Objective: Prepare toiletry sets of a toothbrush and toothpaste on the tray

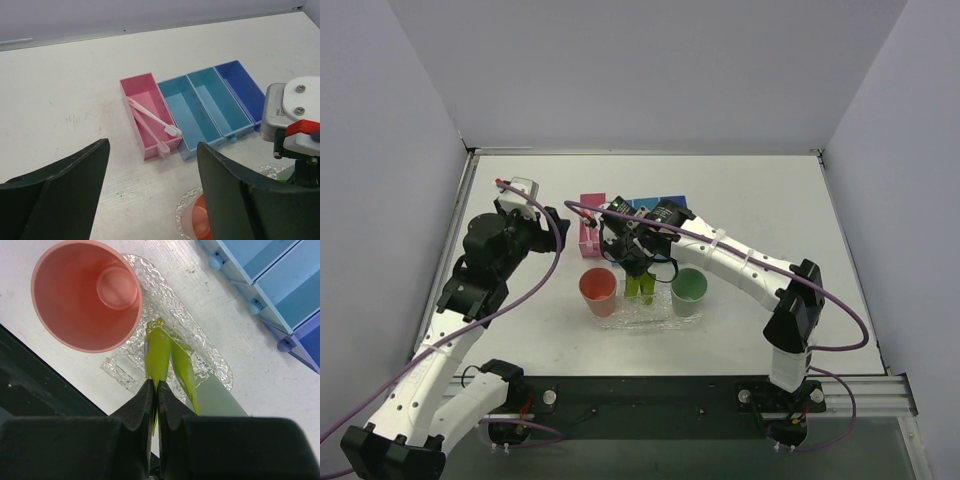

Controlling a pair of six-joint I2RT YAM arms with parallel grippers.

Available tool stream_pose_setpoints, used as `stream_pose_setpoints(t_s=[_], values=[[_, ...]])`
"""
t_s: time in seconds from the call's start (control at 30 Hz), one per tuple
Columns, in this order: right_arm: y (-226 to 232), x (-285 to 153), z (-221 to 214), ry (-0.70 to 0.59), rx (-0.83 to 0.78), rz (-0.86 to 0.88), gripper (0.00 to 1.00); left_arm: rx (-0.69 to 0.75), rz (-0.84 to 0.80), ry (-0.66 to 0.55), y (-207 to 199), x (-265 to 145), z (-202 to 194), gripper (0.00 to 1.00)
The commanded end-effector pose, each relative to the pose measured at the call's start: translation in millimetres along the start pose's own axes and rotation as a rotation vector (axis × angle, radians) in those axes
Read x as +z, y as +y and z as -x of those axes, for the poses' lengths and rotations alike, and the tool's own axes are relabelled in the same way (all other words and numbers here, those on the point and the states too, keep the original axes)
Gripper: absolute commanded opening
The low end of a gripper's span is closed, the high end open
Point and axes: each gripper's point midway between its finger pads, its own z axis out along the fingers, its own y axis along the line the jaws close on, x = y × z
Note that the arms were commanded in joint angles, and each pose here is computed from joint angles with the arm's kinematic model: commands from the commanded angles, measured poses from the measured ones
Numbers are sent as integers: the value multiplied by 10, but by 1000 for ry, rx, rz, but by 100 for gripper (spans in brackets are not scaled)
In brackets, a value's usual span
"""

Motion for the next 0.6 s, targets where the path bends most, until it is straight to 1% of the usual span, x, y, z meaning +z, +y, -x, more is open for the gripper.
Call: stream_pose_setpoints(t_s=[0.0, 0.23, 0.57], values=[[-5, -2, 37, -7, -1, -10, 0, 3, 57, -52, 99, -61, 126, 81], [-4, 95, -21, 16, 2, -13, 1, 1, 79, -68, 139, -88, 163, 80], [19, 201, -55, 26, 10, -5, 4, -1, 82, -71, 144, -101, 172, 80]])
